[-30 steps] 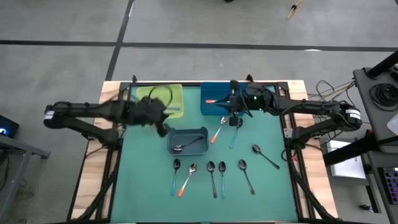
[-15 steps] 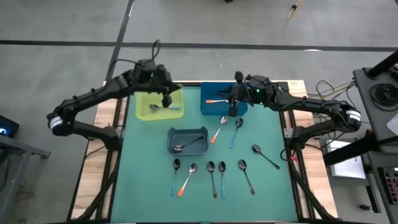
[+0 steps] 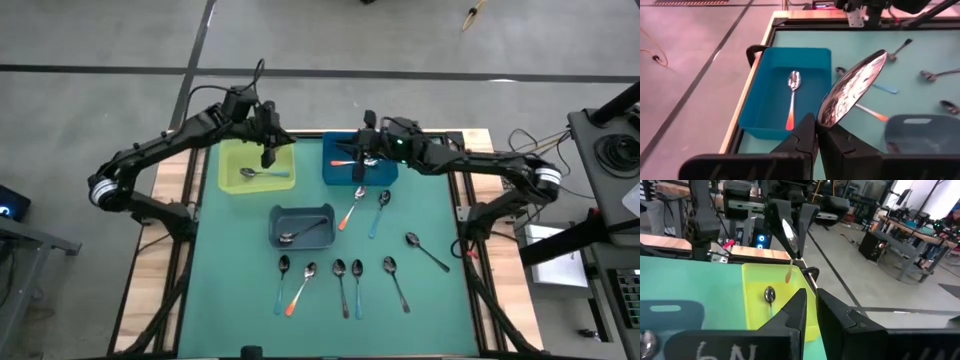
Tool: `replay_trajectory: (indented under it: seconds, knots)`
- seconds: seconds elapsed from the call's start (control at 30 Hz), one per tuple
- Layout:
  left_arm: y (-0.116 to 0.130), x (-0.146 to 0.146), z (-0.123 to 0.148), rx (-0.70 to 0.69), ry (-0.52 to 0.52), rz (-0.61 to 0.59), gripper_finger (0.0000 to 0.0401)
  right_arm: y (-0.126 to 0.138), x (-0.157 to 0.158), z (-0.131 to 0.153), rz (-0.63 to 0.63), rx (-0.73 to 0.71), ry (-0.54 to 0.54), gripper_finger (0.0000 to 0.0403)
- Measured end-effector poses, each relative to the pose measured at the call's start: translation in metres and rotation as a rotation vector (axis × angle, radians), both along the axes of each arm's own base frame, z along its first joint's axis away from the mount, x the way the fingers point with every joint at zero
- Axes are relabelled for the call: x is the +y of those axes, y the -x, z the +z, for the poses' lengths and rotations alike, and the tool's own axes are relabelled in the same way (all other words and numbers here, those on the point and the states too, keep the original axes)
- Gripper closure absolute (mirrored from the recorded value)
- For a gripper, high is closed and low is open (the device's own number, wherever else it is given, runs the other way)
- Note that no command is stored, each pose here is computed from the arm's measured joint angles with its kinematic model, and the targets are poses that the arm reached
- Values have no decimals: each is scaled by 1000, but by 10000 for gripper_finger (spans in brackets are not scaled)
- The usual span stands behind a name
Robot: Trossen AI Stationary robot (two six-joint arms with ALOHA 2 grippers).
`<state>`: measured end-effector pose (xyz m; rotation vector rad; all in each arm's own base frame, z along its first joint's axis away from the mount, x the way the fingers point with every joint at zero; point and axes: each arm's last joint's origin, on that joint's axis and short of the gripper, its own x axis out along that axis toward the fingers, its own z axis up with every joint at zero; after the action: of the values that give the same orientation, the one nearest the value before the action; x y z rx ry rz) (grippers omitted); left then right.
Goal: Sort silverware by color (type)
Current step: Put the orange spoon into the blue bin
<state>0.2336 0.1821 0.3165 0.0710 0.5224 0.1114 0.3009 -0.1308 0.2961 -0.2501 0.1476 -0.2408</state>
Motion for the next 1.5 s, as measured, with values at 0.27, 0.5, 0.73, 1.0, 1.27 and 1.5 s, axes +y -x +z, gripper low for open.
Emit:
replay_trajectory:
  seconds: [0.27,0.5,0.73,1.0,1.27,1.5]
  knots:
    - [8,19,-8,30,-48,26,401,-43,-36,-6,-35,84,-3,369]
    - [21,38,-13,45,-35,101,401,-68,-72,-12,-76,219,-43,369]
    - [17,47,-25,72,-7,109,401,-85,-89,-15,-80,266,-39,369]
    - [12,52,-33,75,-4,109,401,-88,-90,-13,-65,254,-49,369]
    - [11,53,-32,51,8,120,401,-90,-88,-3,6,177,-89,311]
    - [10,52,-31,22,67,107,401,-93,-87,-3,24,167,-62,226]
